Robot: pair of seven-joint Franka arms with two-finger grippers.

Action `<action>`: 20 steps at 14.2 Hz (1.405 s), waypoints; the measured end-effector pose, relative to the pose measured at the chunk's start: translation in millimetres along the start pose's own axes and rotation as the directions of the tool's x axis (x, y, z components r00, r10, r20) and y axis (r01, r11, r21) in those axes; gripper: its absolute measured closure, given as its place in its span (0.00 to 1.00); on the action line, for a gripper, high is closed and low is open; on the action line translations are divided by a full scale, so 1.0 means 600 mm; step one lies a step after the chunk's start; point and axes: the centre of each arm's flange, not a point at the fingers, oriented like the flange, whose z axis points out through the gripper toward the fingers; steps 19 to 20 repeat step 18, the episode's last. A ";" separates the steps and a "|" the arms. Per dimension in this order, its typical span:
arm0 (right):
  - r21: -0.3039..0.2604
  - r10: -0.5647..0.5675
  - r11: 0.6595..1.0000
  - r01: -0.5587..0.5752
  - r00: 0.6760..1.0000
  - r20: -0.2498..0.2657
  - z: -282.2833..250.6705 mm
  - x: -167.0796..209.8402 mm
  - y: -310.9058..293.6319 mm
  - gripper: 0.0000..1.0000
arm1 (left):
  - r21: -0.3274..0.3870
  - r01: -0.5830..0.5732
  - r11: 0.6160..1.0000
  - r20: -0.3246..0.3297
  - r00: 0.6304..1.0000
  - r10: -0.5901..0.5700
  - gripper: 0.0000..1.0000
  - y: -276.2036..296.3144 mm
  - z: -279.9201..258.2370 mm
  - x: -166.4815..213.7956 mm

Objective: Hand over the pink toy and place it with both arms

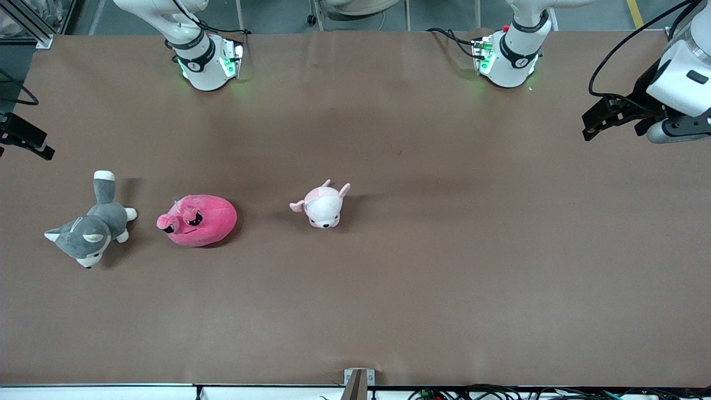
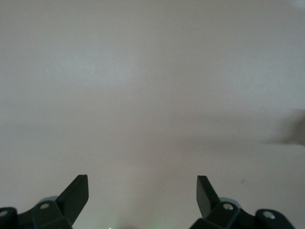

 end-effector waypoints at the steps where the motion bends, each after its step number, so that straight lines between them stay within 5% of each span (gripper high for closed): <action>1: -0.008 -0.003 1.000 0.003 1.000 0.002 0.005 -0.011 0.000 0.00 | 0.000 0.000 1.000 0.000 1.000 0.000 0.00 0.000 0.000 0.000; 20: -0.008 -0.006 1.000 0.006 0.999 0.034 0.029 -0.046 -0.001 0.00 | 0.000 -0.001 1.000 -0.001 1.000 0.001 0.00 0.000 -0.001 0.000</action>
